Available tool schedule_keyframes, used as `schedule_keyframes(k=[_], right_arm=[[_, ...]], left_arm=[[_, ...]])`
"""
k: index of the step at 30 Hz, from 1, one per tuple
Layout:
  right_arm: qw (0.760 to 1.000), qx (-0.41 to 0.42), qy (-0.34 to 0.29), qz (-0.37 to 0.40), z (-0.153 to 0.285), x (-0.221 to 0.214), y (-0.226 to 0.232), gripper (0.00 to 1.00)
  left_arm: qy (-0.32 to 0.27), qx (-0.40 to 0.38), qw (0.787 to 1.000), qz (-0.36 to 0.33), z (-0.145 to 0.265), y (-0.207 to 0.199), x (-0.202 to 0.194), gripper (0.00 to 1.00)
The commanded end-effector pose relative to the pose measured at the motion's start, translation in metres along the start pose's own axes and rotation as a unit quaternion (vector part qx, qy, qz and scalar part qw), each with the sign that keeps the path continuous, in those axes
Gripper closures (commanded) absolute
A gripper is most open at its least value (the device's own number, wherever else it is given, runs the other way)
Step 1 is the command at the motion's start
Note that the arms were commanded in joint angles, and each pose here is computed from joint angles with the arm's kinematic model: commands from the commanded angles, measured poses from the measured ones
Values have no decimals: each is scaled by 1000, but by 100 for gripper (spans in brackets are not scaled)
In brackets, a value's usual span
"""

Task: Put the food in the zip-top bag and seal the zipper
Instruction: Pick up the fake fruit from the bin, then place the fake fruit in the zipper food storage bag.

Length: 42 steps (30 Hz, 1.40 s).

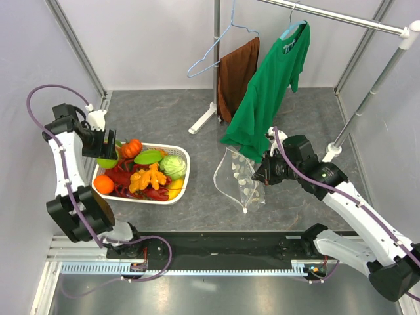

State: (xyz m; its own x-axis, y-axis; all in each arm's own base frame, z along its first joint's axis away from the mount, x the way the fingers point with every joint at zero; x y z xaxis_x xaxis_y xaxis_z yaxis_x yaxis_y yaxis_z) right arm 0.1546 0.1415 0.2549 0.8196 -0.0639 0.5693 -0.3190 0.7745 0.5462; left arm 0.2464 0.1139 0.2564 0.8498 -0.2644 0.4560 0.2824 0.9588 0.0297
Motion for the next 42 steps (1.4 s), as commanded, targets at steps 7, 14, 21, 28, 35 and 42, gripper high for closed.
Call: schedule_keyframes(k=[7,14,21,28,35,42], right_arm=[[1000,9,-17,-1,4,1,2,100],[1000,21,-16,-10,3,2,5,100],[999,44,-10,-11,4,4,11,100],[997,73,-7,-19,11,7,20,100],[992,115,16,-39,16,5,30,100],[989,135,19,-60,24,7,34,100]], left_arm=[[-125,-91,986,-68,83,-76,31,43],[-202,-314,898,-233,108,-232,81,43],[-191,-421,812,-355,97,-336,99,41],[-141,-369,816,-423,48,-387,86,37],[-149,-319,838,-418,28,-386,92,14],[-203,-322,819,-430,61,-357,68,0]])
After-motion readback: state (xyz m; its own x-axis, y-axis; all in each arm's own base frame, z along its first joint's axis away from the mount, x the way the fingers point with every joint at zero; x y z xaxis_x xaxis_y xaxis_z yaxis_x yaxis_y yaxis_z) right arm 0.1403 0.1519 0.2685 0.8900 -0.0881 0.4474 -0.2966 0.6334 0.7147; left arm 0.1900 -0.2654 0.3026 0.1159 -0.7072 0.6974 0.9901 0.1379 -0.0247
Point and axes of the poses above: each gripper's point midway between its finger pads, its own z axis back along the fingers, its own y axis along the line the jaws close on, x = y × z, the point moved 9 cm from there along z, back along the fingers, and after that the axes turned 7 degrees about -z, right-handed, at the moved point
